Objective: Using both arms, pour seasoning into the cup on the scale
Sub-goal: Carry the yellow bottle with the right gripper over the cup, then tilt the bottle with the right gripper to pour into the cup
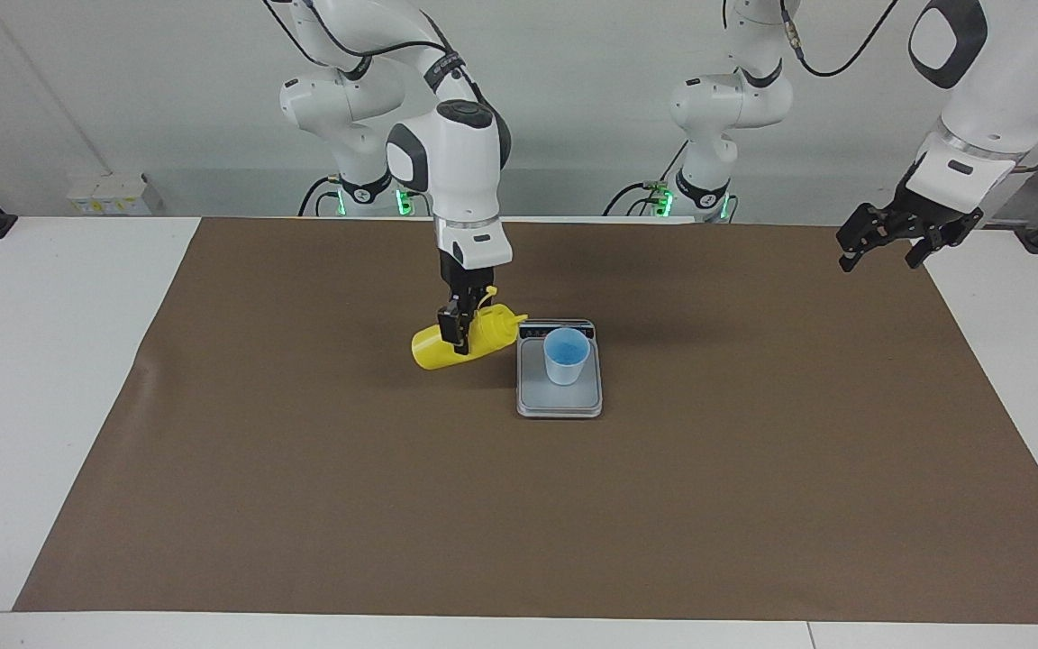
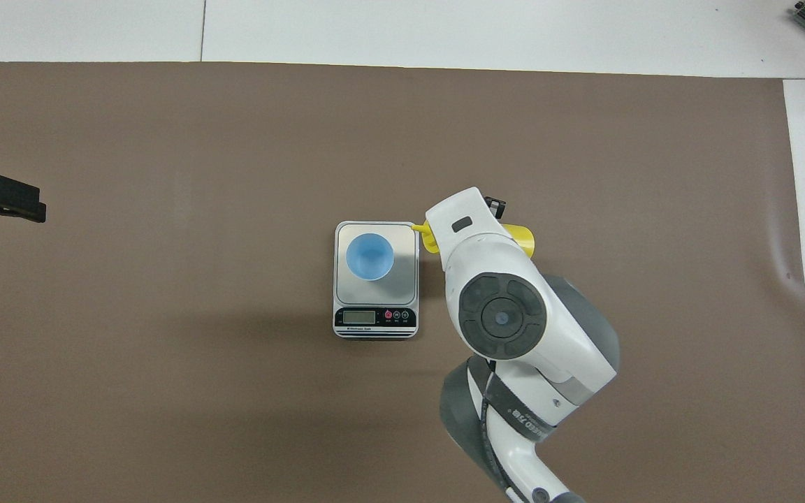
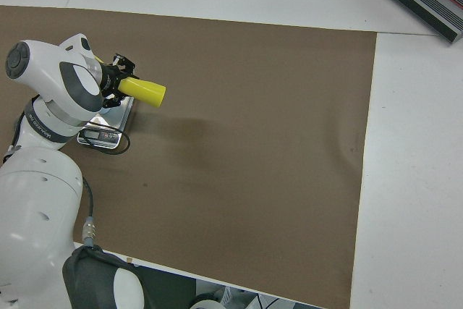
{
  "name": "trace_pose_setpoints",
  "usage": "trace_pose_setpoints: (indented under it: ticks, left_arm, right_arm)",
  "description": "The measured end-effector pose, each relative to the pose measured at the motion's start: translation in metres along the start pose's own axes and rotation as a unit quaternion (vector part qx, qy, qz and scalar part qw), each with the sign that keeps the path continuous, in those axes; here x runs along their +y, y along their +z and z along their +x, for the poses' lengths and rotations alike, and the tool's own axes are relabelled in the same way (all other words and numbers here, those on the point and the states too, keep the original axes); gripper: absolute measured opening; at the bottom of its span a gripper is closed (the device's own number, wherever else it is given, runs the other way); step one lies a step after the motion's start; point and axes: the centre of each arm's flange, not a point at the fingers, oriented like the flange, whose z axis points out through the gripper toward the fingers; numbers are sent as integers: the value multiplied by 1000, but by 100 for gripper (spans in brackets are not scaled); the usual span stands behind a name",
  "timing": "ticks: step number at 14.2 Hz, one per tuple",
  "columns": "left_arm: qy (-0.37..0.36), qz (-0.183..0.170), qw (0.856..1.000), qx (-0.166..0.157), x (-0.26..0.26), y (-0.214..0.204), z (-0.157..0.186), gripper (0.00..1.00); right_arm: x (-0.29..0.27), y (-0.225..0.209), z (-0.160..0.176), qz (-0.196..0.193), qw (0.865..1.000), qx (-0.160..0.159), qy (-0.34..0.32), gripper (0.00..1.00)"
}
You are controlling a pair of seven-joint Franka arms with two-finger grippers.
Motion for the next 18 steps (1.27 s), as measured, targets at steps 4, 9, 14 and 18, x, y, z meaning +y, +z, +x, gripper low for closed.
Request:
trace_pose_setpoints:
  ticks: [4,9,14,18]
  left_arm:
    - [0,0,1000,0,0,0,0,100]
    - [0,0,1000,0,0,0,0,100]
    - [0,0,1000,0,0,0,0,100]
    - [0,0,1000,0,0,0,0,100]
  right_arm:
    - [-12,1,17,-38,995,-59,-73,49]
    - [-13,5,29,-55,987,-112,-104,49]
    - [-31,10,61,-70,974,-180,-120,49]
    - [-51,19,89,-110,961,-228,-110,49]
